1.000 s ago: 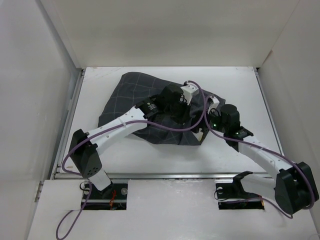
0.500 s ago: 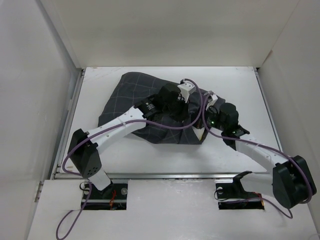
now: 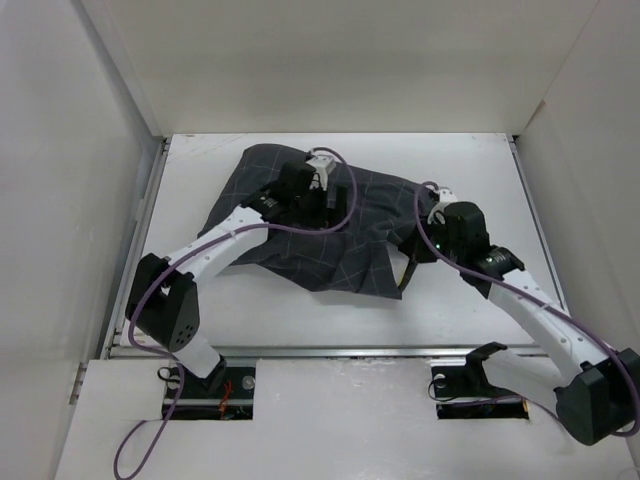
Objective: Put the pillow into the pillowcase
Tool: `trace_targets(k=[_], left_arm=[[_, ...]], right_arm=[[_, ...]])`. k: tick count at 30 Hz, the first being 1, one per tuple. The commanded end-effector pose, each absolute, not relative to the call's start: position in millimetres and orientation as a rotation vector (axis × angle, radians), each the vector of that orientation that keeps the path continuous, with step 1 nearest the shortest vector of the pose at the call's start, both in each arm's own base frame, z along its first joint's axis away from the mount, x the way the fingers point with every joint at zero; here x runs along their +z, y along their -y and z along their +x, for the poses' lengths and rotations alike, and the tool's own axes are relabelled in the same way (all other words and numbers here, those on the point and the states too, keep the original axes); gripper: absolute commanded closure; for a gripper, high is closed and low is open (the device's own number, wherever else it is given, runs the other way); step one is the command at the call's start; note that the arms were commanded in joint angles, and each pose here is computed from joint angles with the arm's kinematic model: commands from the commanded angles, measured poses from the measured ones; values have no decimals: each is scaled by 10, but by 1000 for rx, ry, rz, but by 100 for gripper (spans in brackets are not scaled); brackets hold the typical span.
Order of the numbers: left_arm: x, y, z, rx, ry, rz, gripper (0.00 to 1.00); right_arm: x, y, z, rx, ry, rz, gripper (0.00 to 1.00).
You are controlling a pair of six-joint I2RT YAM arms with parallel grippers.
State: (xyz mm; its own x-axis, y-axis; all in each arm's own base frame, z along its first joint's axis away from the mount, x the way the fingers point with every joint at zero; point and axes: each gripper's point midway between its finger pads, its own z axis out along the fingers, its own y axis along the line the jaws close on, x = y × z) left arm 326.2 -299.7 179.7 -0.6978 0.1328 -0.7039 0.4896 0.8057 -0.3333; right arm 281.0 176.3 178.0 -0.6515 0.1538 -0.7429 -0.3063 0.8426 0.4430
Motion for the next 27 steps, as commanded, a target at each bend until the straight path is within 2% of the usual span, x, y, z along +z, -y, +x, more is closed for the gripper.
trace_targets(k=[1,3,8,10,11,13,14,18,21,24,27], left_arm=[[1886,2741,3483,-679,-2241,337,0],[1905,2620,3554,-714,-2219,309,0],[1768,2451,3679,-716,-2238,273,0],[1658,2407,3724,-697,-2261,273,0],[1612,2358,3762,-687,-2272,256,0],[1488,2354,3804,-691,-2296,251,0],[1448,2378,3789,-707,-2308,260,0],[1267,2391,3781,-710,-2348,262,0],[1168,2354,3806,-696,-2368,259,0],[1173,2370,3793,-710,-2369,266,1],[1173,2370,3793,-710,-2369,266,2]], right_arm=[[1639,-1527,2600,591,-2300,-58,100],[1643,-1511,2572,585,-2302,-70,100],[1742,-2038,2482,827,-2219,-339,100],[1799,-2230,2569,841,-2179,-387,99],[1872,-2338,2594,851,-2152,-413,83],[1865,-2429,2754,850,-2126,-424,66],[1867,-2462,2809,852,-2120,-424,50],[1909,-2718,2993,939,-2074,-479,27],[1857,-2886,3193,940,-2071,-500,19],[1701,-3041,3400,928,-2113,-501,20],[1625,-3118,3500,915,-2158,-459,67]])
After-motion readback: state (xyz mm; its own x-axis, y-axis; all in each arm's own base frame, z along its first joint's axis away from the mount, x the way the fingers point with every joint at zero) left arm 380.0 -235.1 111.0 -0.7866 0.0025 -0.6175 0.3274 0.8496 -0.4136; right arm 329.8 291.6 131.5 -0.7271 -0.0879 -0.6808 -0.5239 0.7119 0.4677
